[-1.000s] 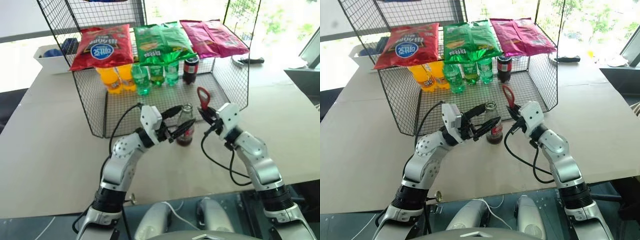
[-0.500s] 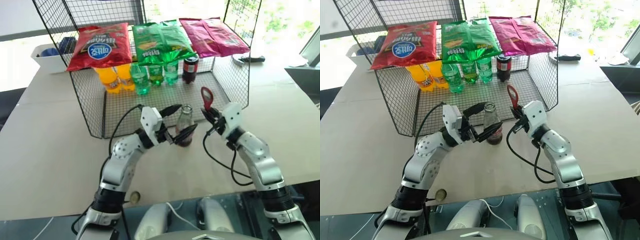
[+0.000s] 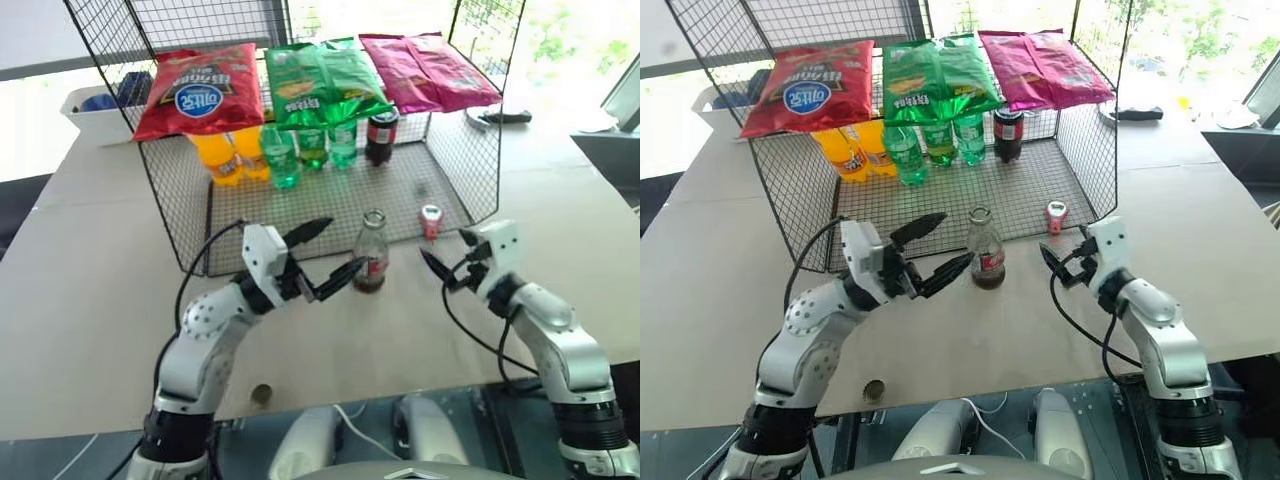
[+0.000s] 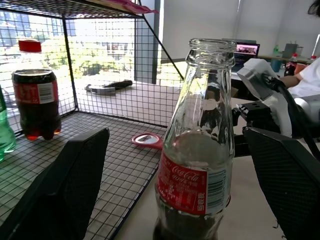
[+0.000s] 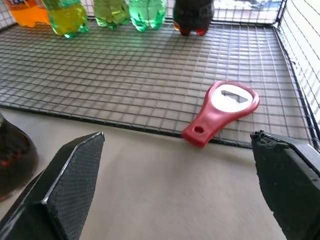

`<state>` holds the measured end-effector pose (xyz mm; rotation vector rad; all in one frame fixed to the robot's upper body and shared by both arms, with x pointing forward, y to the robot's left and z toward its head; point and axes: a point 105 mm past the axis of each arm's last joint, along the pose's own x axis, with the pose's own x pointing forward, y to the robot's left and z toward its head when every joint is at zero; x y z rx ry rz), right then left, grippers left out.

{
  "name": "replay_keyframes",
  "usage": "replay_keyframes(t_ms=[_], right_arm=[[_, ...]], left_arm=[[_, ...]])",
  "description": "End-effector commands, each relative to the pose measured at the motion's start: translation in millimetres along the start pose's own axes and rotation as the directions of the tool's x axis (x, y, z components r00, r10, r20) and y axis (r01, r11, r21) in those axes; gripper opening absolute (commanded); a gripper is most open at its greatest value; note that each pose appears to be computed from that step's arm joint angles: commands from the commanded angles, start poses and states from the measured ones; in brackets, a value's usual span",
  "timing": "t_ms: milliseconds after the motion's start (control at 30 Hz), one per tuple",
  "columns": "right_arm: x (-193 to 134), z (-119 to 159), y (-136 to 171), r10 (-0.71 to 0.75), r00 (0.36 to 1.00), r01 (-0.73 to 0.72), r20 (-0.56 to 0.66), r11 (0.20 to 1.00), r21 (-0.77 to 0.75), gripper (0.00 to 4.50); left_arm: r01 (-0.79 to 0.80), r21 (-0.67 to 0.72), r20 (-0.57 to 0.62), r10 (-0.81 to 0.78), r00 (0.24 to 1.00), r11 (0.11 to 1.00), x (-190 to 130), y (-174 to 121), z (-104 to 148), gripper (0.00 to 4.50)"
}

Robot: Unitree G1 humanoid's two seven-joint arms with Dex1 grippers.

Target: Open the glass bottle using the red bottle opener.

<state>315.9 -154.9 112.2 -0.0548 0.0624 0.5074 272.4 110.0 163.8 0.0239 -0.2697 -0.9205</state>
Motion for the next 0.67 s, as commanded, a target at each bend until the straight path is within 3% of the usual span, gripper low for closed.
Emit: replay_keyframes(t_ms=[33, 200, 333, 467, 667], right_arm=[[-11, 14, -10, 0.003, 0.999, -0.001, 0.044, 0.999, -0.035, 4.45], [-22, 17, -15, 0.072, 0.995, -0.069, 0.064, 0.997, -0.047, 4.45], [-37, 12, -12, 0.221, 0.972, -0.207, 0.086, 0.968, -0.14, 4.45], [-42, -1, -13, 0.259, 0.964, -0.248, 0.056, 0.958, -0.145, 4.45], [-45, -13, -14, 0.265, 0.964, -0.256, 0.037, 0.954, -0.154, 4.45]], left_arm=[[-0.075, 0.048, 0.044, 0.073, 0.996, 0.996, -12, 7, 20, 4.5], [-0.239, 0.108, -0.024, 0.243, 0.97, 0.965, -38, 26, 17, 4.5], [-0.42, 0.18, -0.168, 0.449, 0.878, 0.889, -88, 44, -15, 4.5], [-0.468, 0.173, -0.264, 0.499, 0.826, 0.867, -113, 38, -37, 4.5], [-0.476, 0.172, -0.3, 0.506, 0.809, 0.863, -126, 30, -42, 4.5]])
